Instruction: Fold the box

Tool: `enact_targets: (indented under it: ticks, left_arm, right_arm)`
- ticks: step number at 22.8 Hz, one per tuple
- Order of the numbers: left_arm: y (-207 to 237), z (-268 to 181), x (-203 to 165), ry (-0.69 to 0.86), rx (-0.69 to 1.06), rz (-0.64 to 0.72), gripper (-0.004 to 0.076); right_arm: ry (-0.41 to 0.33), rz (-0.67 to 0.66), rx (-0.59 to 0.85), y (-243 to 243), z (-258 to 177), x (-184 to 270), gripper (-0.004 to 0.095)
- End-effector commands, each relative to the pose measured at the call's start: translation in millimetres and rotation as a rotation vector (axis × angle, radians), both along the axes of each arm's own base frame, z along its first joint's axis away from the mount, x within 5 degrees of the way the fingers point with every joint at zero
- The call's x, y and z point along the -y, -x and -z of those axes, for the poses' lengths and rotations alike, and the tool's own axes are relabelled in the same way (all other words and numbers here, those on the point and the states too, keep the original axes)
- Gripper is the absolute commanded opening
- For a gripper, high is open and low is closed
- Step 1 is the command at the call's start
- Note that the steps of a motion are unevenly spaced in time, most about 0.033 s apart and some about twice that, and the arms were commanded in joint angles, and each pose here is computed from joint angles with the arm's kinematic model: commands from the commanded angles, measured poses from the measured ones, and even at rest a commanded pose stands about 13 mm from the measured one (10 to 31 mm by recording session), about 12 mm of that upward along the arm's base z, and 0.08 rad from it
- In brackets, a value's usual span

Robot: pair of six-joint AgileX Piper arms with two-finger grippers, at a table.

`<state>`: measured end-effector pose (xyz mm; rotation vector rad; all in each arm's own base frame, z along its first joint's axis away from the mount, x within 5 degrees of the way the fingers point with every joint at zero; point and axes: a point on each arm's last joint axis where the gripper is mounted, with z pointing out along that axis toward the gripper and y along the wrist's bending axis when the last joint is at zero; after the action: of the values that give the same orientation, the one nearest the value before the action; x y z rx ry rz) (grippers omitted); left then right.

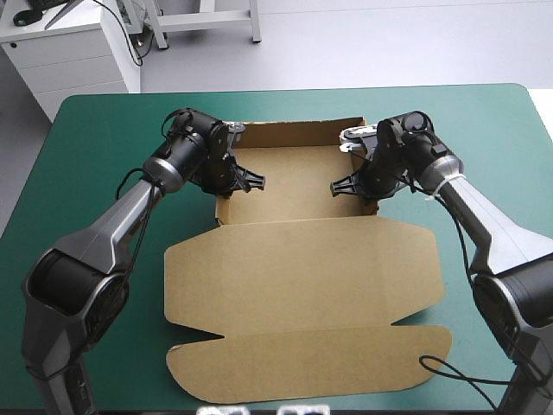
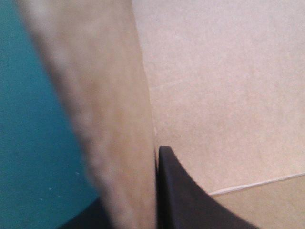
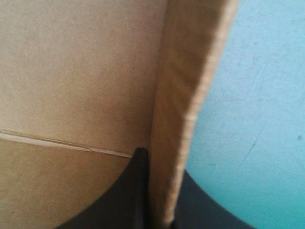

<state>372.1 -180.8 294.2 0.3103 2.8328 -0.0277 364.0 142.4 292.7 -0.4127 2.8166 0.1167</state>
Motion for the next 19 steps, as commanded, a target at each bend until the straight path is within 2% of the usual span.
enact_targets:
  ticks: [1,6,14,16,17,19]
  left_arm:
    - [4,-15,-2,-0.035,0.012,0.058,-0.0008]
    - [1,-8,-1,-0.053,-0.001,0.092,-0.0008]
    - [5,-8,5,0.020,-0.034,0.091,0.0006]
    - [5,-8,5,0.023,-0.036,0.096,0.0052]
    - [5,-8,6,0.025,-0.037,0.096,0.0110]
    - [5,-8,6,0.027,-0.038,0.096,0.0281]
  right_arm:
    - [0.043,-0.021,0.083,1,-26,9,-0.0004]
    - [0.080,-0.023,0.019,-5,-9,8,-0.0004]
    - [0.060,-0.006,0.015,-6,-7,7,-0.0002]
    - [0.056,-0.005,0.014,-6,-7,6,0.0020]
    - [0.052,-0.005,0.012,-6,-7,6,0.0062]
    - [0.052,-0.006,0.026,-7,-8,6,0.0161]
